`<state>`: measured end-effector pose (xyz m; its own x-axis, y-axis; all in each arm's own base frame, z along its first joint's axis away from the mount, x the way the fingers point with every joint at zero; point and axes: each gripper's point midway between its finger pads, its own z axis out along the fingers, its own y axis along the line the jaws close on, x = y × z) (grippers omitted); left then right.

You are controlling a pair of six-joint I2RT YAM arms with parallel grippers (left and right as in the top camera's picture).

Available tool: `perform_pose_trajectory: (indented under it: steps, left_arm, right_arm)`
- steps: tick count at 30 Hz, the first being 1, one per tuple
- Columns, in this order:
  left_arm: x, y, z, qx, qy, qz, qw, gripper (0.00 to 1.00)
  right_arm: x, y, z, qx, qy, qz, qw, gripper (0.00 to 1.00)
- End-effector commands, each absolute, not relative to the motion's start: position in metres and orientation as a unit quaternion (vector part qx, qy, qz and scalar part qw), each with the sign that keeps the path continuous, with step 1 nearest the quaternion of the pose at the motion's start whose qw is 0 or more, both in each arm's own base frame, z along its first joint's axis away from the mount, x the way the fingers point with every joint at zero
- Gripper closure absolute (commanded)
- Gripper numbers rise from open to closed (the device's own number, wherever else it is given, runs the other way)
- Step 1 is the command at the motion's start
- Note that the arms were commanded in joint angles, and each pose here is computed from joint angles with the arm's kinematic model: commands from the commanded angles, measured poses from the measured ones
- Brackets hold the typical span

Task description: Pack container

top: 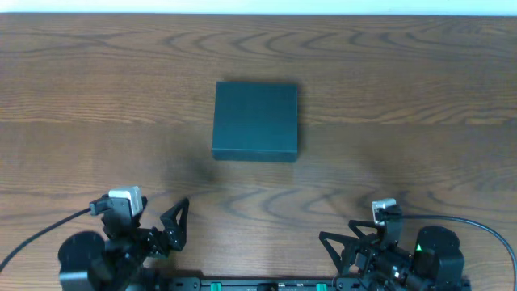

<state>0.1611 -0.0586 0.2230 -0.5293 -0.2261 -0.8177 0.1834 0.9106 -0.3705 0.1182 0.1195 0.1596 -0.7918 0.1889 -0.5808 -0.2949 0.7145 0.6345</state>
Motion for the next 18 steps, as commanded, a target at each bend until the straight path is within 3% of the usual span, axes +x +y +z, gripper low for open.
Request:
perform_pose_trajectory:
  steps: [1, 5, 18]
  left_arm:
    - [0.163, -0.053, 0.218, 0.120, 0.828, -0.112, 0.536, 0.04]
    - [0.171, -0.044, 0.191, 0.182, 0.821, -0.043, 0.540, 0.05]
    - [0.205, -0.023, 0.127, 0.105, 0.828, -0.034, 0.550, 0.05]
  right_arm:
    - [0.116, 0.121, 0.161, -0.031, 0.866, 0.383, 0.320, 0.01]
    - [0.116, 0.121, 0.161, -0.031, 0.866, 0.383, 0.320, 0.01]
    - [0.116, 0.121, 0.161, -0.031, 0.866, 0.383, 0.320, 0.01]
